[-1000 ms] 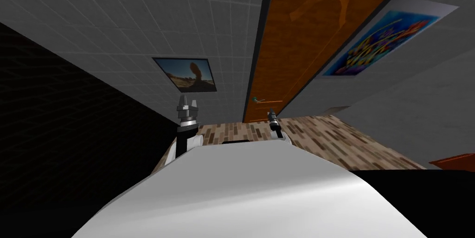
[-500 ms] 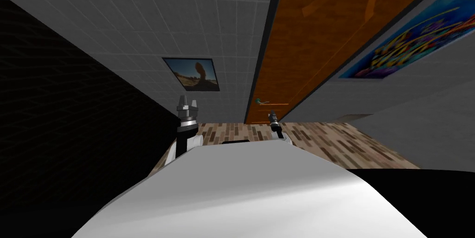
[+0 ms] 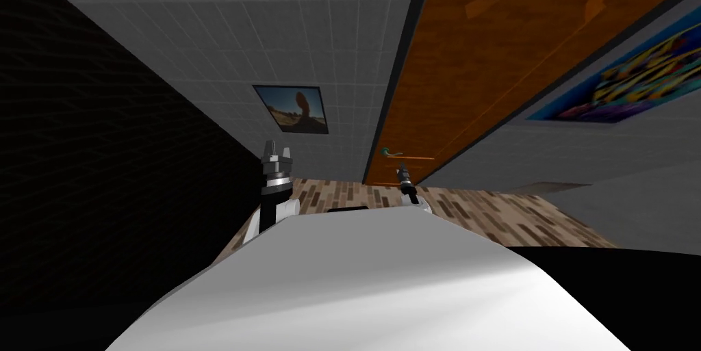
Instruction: Pull the door open
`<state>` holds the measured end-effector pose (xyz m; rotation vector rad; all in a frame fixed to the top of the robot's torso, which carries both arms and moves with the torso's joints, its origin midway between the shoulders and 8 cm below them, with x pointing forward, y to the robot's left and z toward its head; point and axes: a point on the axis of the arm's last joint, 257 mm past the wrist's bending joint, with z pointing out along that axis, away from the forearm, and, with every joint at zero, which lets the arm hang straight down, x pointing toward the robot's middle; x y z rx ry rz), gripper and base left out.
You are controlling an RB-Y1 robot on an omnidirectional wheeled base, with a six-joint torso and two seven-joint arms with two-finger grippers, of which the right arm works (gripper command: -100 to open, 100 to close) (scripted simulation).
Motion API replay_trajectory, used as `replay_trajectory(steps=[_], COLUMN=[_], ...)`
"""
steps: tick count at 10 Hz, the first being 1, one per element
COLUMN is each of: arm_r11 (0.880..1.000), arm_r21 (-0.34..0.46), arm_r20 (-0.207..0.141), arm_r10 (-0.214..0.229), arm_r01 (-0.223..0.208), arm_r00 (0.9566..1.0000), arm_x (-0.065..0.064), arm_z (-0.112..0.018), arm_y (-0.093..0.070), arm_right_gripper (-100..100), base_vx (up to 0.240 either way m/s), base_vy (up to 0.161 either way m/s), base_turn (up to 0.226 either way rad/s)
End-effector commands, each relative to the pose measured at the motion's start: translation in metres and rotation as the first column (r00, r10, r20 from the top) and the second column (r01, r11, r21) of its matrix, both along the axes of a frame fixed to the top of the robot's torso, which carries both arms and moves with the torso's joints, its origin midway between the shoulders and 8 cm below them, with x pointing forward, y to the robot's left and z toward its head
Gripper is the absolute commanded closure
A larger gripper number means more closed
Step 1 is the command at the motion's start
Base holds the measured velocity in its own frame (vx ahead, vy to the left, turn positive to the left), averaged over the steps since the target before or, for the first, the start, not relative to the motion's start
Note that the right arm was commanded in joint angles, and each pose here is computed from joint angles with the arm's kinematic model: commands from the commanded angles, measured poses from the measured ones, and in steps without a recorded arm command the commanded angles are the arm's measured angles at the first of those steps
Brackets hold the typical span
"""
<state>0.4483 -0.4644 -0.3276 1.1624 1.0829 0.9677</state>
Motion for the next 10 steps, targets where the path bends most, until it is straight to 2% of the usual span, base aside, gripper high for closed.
replay_trajectory(steps=[1,2,4,6,10], arm_r11=[1.000,0.999,0.998,0.999,0.998], arm_r21=[0.021,0.032,0.045,0.042,0.043], arm_r20=[-0.023,-0.034,-0.047,-0.043,-0.045], arm_r10=[-0.014,-0.021,-0.029,-0.030,-0.040], arm_r01=[0.014,0.022,0.031,0.032,0.042], arm_r00=[0.9997,0.9992,0.9985,0.9986,0.9982], arm_x=[-0.004,-0.005,-0.007,-0.007,-0.006], arm_z=[-0.011,-0.018,-0.024,-0.023,-0.026], arm_y=[-0.007,-0.011,-0.016,-0.015,-0.013], arm_right_gripper=[-100,-100,-100,-100,-100], base_vx=[0.031,0.033,0.024,0.060,0.202], base_vy=[-0.067,-0.064,-0.055,-0.045,-0.056], base_turn=[0.341,0.308,0.165,0.019,0.029])
